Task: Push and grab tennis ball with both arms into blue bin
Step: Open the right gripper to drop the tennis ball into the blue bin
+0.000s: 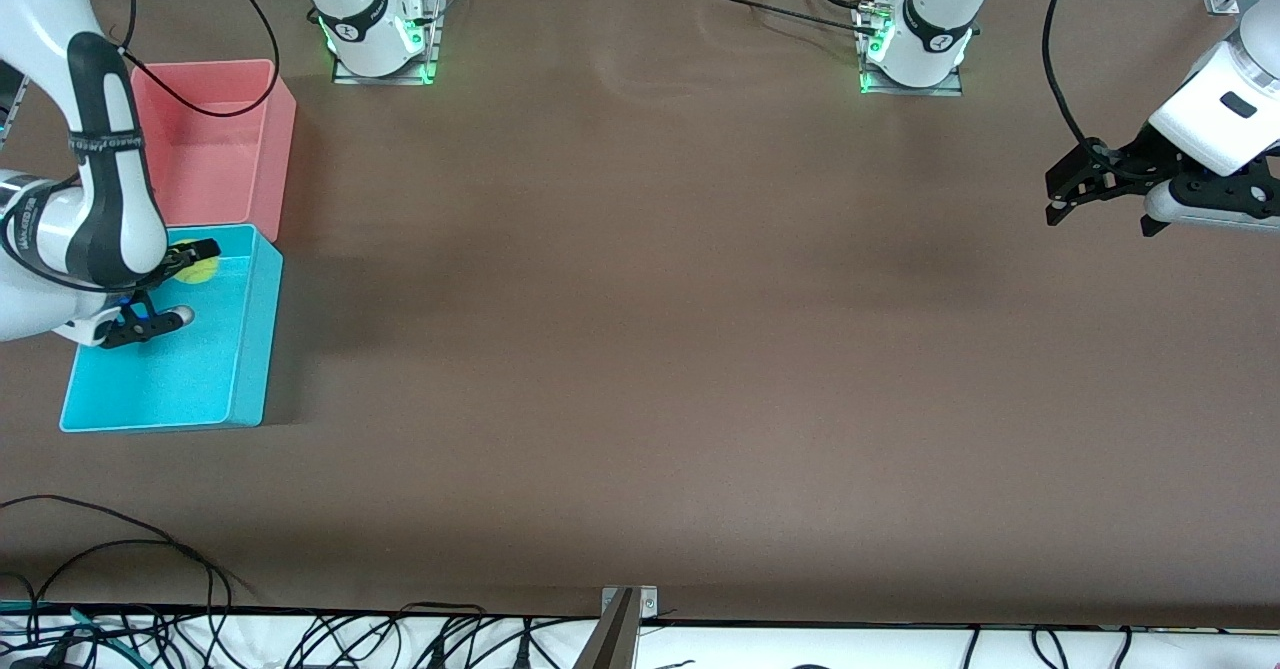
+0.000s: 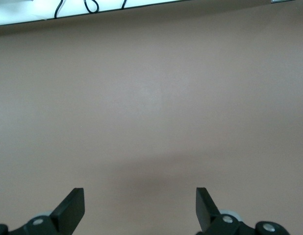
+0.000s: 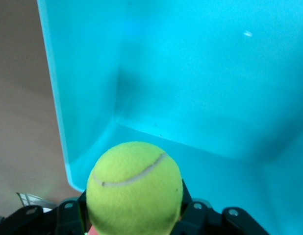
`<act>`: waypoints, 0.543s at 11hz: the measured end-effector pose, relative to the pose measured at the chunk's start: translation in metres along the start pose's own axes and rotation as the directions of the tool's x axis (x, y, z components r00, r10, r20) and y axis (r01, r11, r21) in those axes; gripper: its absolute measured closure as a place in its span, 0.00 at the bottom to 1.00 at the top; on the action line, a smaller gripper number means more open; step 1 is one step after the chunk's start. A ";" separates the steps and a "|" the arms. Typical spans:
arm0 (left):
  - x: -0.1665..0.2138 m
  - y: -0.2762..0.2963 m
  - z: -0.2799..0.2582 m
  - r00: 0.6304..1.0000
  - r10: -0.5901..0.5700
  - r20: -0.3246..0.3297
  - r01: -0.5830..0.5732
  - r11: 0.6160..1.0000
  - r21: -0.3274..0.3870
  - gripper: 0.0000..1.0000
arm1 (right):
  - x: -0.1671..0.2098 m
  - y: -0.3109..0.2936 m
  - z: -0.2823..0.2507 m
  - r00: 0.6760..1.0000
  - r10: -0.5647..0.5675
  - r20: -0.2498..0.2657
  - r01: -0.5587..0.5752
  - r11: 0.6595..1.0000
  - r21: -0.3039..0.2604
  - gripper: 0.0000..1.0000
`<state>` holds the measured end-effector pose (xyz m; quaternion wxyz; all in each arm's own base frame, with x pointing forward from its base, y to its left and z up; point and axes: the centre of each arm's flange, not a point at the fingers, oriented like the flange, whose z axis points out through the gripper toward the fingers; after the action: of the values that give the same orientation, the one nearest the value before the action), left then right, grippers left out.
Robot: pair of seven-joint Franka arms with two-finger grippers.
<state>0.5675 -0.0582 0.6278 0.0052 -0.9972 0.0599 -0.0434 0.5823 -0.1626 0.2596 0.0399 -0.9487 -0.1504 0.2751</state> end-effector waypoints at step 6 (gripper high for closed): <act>-0.002 0.003 0.001 1.000 0.011 0.014 -0.011 1.000 -0.021 0.00 | 0.019 0.027 0.062 0.976 -0.211 -0.046 0.215 0.968 0.128 0.37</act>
<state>0.5657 -0.0605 0.6269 -0.0044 -0.9972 0.0659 -0.0357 0.5717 -0.1833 0.1935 0.1345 -0.9265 -0.2324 0.2636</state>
